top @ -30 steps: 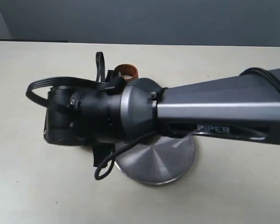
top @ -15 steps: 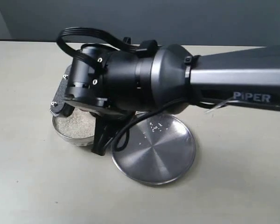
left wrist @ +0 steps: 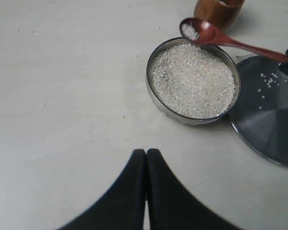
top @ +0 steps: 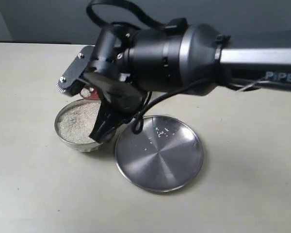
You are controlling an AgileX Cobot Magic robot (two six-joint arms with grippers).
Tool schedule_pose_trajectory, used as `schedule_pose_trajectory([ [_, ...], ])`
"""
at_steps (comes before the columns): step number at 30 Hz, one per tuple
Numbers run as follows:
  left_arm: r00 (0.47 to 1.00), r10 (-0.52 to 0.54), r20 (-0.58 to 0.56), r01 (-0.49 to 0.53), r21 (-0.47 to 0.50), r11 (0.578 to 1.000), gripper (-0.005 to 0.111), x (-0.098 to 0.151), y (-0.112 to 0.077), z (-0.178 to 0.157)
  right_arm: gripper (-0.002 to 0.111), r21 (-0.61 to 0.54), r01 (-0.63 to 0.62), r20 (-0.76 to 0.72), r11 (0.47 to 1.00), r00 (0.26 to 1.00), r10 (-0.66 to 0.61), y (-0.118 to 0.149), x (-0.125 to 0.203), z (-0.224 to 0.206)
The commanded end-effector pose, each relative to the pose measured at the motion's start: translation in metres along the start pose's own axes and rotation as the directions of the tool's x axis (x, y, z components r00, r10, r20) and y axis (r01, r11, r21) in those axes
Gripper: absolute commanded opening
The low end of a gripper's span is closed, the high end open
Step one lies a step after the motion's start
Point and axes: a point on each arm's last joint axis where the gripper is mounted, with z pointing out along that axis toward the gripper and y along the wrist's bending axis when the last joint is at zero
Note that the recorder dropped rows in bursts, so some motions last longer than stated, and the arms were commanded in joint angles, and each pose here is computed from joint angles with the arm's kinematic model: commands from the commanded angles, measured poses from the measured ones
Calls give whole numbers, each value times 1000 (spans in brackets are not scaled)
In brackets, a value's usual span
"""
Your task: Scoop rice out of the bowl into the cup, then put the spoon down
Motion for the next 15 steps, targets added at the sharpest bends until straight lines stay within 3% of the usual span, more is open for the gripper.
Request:
schedule_pose_trajectory([
  [1,1000,2,5,-2,-5,1000,0,-2,0,0,-1,3,-106,50,994,993,105,-30,1,-13],
  [10,1000,2,5,-2,-5,1000,0,-2,0,0,-1,54,-187,41,981,982,185,-74,12,-5],
  [15,1000,2,5,-2,-5,1000,0,-2,0,0,-1,120,-165,56,979,986,159,-94,15,0],
])
